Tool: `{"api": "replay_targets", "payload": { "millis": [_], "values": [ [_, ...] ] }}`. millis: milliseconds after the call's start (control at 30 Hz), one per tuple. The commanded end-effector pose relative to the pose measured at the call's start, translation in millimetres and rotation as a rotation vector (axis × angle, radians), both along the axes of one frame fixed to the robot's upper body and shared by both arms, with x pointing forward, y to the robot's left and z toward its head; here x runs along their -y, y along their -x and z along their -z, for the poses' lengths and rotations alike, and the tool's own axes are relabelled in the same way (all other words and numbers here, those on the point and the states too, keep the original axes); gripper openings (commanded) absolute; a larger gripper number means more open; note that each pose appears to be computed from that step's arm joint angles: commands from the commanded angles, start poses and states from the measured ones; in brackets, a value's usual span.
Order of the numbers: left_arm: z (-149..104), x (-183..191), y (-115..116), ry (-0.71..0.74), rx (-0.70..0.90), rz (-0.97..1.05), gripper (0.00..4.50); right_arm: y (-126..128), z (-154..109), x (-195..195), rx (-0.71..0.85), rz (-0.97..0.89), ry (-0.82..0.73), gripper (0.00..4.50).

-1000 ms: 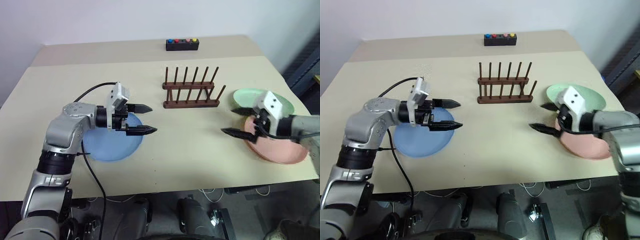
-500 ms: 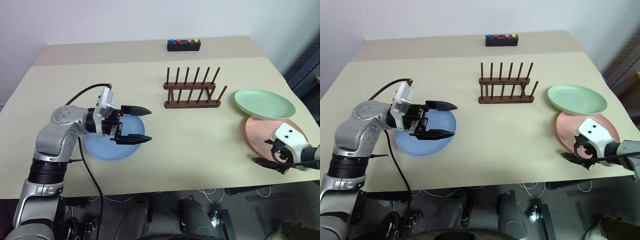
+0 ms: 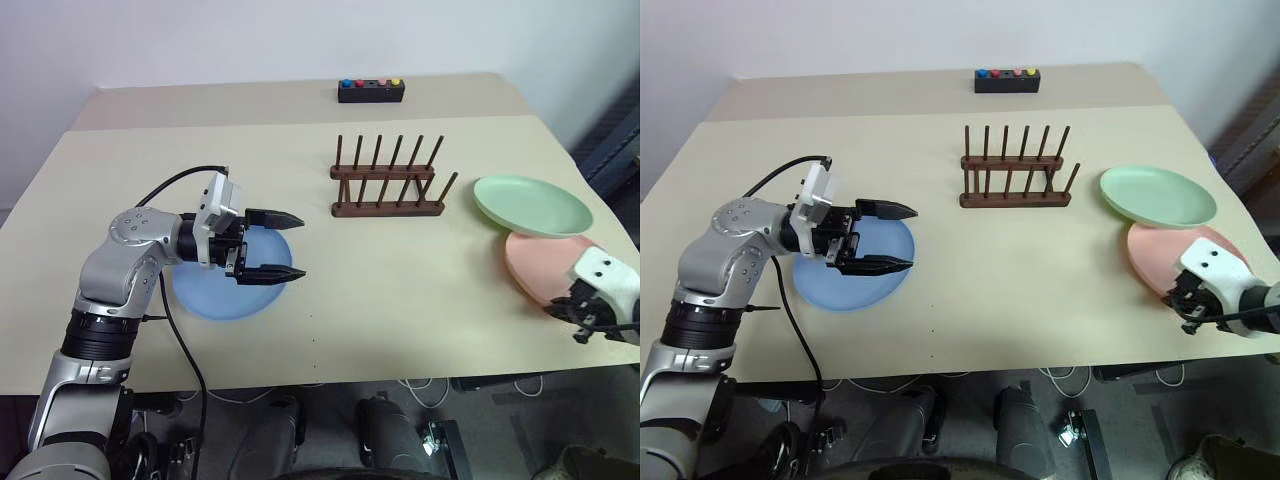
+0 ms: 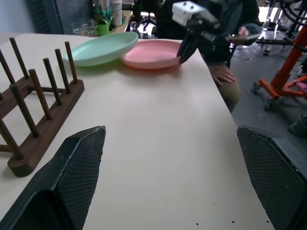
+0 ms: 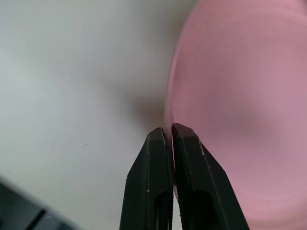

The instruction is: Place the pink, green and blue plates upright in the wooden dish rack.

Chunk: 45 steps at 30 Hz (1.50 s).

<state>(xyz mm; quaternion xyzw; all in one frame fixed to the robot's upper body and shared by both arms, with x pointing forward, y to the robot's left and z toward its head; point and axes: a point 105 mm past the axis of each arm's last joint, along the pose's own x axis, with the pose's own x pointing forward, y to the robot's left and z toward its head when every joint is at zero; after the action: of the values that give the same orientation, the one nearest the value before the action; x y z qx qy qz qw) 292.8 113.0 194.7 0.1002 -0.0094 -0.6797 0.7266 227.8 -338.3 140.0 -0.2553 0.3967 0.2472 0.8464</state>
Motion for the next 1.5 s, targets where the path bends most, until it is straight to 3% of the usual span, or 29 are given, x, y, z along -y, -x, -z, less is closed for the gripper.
{"api": "replay_targets", "payload": {
  "millis": [33, 233, 367, 533, 633, 767, 867, 1033, 1233, 1500],
  "values": [
    [-7.2, -2.9, -2.5, 0.004, 0.037, -0.016, 4.50, 12.5, -31.0, -4.0, -0.035, -0.045, -0.058, 0.08],
    [-6.9, -2.2, -7.5, 0.009, 0.051, -0.036, 4.50, 27.1, -77.3, -32.9, -0.024, -0.205, -0.208, 0.08],
    [-11.3, -1.8, -10.2, 0.032, 0.057, -0.041, 4.50, 30.1, -122.6, -73.7, 0.086, -0.367, -0.495, 0.08],
    [-14.0, -1.6, -13.0, 0.036, 0.069, -0.054, 4.50, 9.4, -165.5, -81.9, 0.299, -0.371, -0.809, 0.08],
    [-16.5, -2.5, -16.5, 0.047, 0.085, -0.080, 4.50, -10.7, -202.6, -84.9, 0.457, -0.407, -1.103, 0.08],
    [-21.1, -1.3, -19.5, 0.071, 0.114, -0.107, 4.50, -32.2, -229.7, -87.5, 0.535, -0.442, -1.374, 0.08],
    [-29.1, -1.2, -20.5, 0.116, 0.141, -0.128, 4.50, -53.6, -228.8, -99.0, 0.498, -0.448, -1.499, 0.08],
    [-37.2, -7.1, -16.1, 0.149, 0.171, -0.150, 4.50, -90.4, -206.3, -105.9, 0.448, -0.373, -1.544, 0.08],
    [-35.4, -14.7, -7.7, 0.130, 0.181, -0.181, 4.50, -111.5, -180.3, -105.8, 0.416, -0.362, -1.476, 0.08],
    [-33.5, -15.8, -4.9, 0.124, 0.180, -0.200, 4.50, -136.7, -169.1, -99.3, 0.442, -0.308, -1.443, 0.08]
  ]
}}
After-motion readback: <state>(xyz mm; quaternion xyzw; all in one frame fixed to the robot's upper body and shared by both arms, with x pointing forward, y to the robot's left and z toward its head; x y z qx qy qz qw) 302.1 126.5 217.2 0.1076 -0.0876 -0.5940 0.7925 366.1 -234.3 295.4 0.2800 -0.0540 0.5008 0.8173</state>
